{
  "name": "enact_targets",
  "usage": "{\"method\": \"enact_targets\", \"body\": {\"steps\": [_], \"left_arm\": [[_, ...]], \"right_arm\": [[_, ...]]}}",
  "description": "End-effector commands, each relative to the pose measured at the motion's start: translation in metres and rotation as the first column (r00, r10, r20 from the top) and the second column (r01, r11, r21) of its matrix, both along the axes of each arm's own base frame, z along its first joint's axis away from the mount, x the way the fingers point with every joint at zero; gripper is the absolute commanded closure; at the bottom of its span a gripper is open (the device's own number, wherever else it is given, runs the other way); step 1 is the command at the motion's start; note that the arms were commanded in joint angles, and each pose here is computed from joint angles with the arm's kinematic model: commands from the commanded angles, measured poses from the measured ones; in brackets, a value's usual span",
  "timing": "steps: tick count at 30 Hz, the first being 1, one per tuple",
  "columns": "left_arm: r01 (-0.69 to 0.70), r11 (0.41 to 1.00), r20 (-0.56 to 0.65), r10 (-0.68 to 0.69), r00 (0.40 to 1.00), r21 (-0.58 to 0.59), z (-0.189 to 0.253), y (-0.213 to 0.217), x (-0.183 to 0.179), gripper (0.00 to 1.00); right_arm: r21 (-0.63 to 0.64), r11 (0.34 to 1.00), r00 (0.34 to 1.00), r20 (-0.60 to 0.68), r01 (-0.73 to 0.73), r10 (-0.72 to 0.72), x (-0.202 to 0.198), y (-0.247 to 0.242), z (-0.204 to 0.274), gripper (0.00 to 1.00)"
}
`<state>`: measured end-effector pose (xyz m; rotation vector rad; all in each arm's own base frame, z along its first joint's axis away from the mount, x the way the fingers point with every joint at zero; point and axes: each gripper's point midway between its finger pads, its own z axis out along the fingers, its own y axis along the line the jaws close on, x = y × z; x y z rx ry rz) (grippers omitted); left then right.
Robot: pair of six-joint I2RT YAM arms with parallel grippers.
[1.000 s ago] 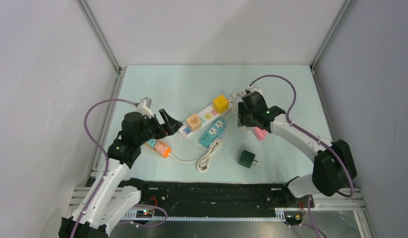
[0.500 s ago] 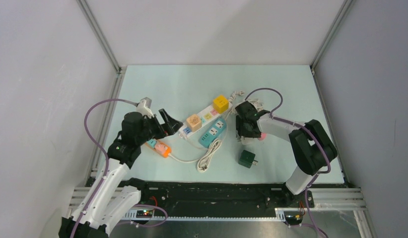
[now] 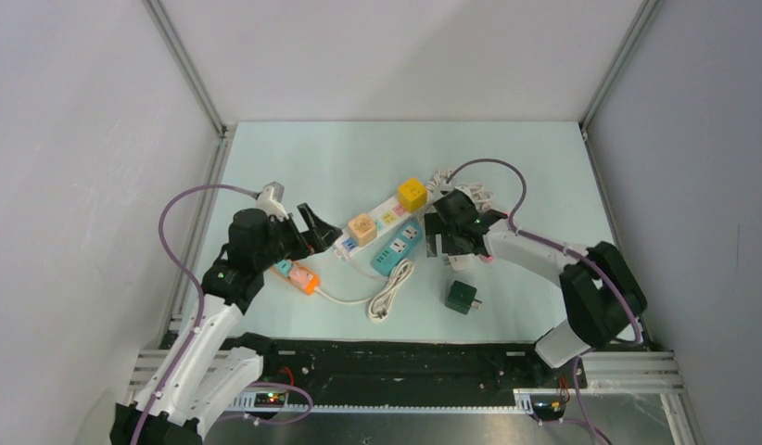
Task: Insert the plug
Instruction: Adjust the plug at the center of the board, then pick up the plug from the center of the board.
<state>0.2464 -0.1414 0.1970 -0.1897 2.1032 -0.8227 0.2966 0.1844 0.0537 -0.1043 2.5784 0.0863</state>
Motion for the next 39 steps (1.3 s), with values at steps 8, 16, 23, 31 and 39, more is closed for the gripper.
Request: {"method": "enact_targets", "body": {"steps": [8,16,23,31,39], "left_arm": [[0.036,0.999,0.050,-0.037,0.998,0.012,0.010,-0.002,0.000,0.02],[0.049,0.999,0.040,-0.049,0.998,0.014,0.006,-0.003,-0.001,0.02],[0.049,0.999,0.037,-0.050,0.998,0.015,0.004,-0.003,-0.002,0.02],[0.051,0.999,0.038,-0.052,0.998,0.014,0.004,-0.003,-0.003,0.02],[0.049,0.999,0.035,-0.049,0.998,0.015,0.003,-0.003,-0.002,0.02]], "right_arm": [[-0.038,0.987,0.979,-0.144,-0.154,0.147,-0.074,-0.011,0.017,0.01],[0.014,0.975,0.944,-0.250,-0.221,0.217,-0.114,-0.009,-0.004,0.02],[0.022,0.963,0.922,-0.283,-0.269,0.264,-0.137,-0.004,-0.004,0.03],[0.019,0.981,0.923,-0.336,-0.193,0.188,-0.147,-0.004,-0.012,0.21],[0.007,0.996,0.957,-0.277,-0.086,0.084,-0.144,0.001,-0.008,0.08]]}}
